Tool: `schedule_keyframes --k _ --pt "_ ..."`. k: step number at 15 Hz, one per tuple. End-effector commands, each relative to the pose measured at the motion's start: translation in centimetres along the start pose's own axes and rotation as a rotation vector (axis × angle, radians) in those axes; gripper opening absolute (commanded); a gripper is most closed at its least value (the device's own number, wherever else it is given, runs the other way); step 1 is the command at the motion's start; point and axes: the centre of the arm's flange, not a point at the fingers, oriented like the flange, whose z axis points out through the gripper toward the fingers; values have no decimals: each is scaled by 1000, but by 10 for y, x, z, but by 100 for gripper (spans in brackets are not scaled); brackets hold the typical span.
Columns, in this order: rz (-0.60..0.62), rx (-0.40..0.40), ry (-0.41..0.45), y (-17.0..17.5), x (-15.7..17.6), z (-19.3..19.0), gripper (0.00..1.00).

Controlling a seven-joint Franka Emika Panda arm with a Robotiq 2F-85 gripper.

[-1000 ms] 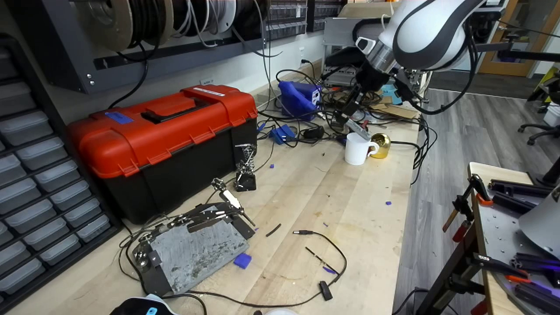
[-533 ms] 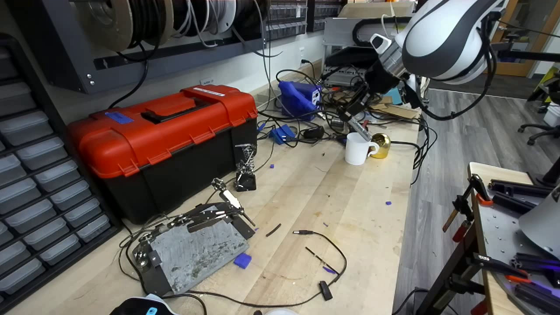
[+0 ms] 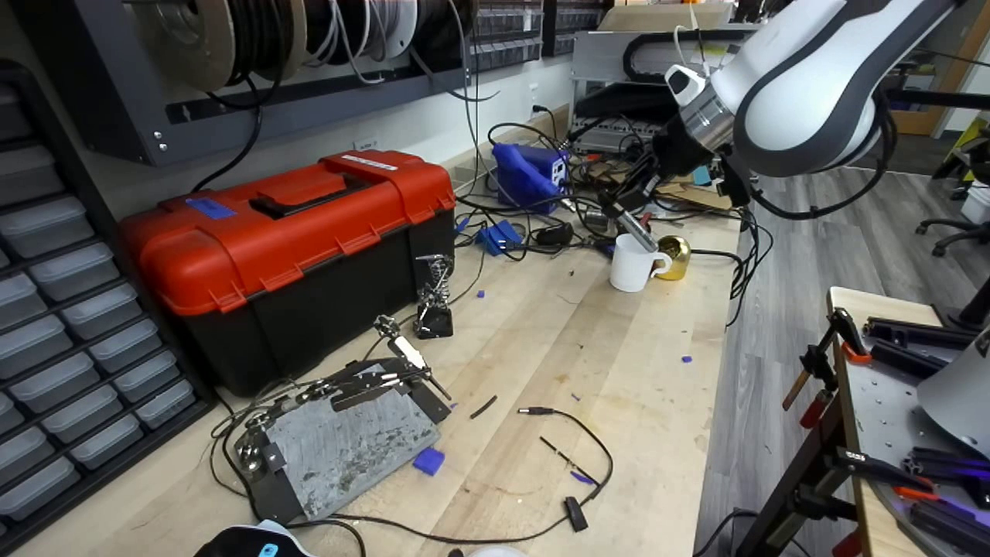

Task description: Put the marker in the mug

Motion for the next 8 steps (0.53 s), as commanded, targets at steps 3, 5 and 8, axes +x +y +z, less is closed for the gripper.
schedule_keyframes --k 3,5,8 --pt "0 -47 -10 5 -18 22 4" --pt "5 -56 -10 13 -14 23 4" --pt "19 -40 -18 18 -6 14 19"
